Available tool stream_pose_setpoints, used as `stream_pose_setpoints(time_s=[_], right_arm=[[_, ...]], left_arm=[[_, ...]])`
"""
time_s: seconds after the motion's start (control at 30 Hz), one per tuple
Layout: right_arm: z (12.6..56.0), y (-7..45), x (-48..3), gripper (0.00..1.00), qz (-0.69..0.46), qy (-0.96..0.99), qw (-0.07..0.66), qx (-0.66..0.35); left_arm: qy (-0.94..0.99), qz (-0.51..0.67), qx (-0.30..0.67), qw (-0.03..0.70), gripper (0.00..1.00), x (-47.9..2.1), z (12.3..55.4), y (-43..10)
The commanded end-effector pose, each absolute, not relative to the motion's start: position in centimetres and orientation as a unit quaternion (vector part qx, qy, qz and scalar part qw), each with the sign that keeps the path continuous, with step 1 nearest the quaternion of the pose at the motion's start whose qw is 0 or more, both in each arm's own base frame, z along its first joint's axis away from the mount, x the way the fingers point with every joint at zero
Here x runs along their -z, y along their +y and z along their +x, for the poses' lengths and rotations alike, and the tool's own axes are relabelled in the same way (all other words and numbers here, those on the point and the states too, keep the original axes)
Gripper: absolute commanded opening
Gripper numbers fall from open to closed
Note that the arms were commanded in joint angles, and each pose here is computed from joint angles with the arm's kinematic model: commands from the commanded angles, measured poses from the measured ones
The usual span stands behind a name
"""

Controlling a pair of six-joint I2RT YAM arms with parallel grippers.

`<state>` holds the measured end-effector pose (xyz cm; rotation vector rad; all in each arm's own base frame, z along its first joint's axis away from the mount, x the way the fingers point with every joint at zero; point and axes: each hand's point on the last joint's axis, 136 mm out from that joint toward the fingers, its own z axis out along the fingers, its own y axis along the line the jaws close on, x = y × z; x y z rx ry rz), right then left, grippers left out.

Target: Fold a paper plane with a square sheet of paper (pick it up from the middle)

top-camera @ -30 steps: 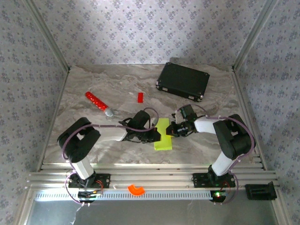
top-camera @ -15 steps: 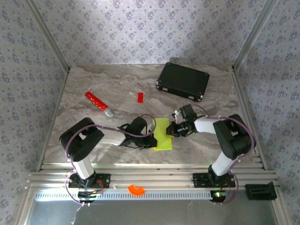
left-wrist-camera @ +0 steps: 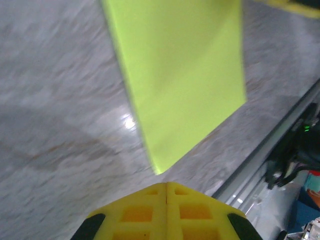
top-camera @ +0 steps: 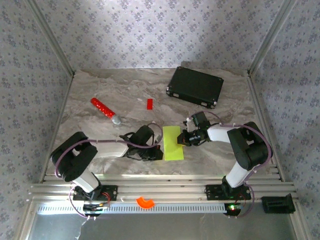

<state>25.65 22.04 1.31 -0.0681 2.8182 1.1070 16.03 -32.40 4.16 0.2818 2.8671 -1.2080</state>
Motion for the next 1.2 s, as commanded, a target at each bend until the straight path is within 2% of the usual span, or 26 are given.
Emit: stream_pose_setpoints(time_s=[0.0,0.2,0.43,0.77,0.87,1.0,1.17], right_arm=[[22.5,16.9,4.6,0.0,0.026,0.975,0.001,-0.22],[22.5,16.9,4.6,0.0,0.027,0.975,0.0,-0.22],[22.5,17.0,4.6,0.0,0.026,0.975,0.0,-0.221],[22.5,17.0,4.7,0.0,0.025,0.975,-0.004,-0.221],[22.5,17.1,4.6,0.0,0.024,0.975,-0.005,-0.222],[22.8,17.5,3.9,0.0,0.013,0.972,0.005,-0.233],[25.1,21.0,-1.0,0.01,-0.031,0.949,0.058,-0.307]], left_arm=[[0.894,0.101,0.434,0.038,0.0,-7.3,17.9,-35.5],[0.896,0.099,0.432,0.004,0.0,-4.9,17.5,-36.9],[0.917,0.09,0.389,-0.028,0.0,-1.0,15.4,-34.1],[0.941,0.159,0.298,-0.029,0.0,-0.7,12.2,-29.9],[0.945,0.161,0.283,-0.01,0.0,-1.5,12.8,-29.6],[0.934,0.155,0.319,0.041,0.0,-4.6,14.6,-31.1],[0.918,0.081,0.373,0.103,0.0,-7.5,19.7,-31.7]])
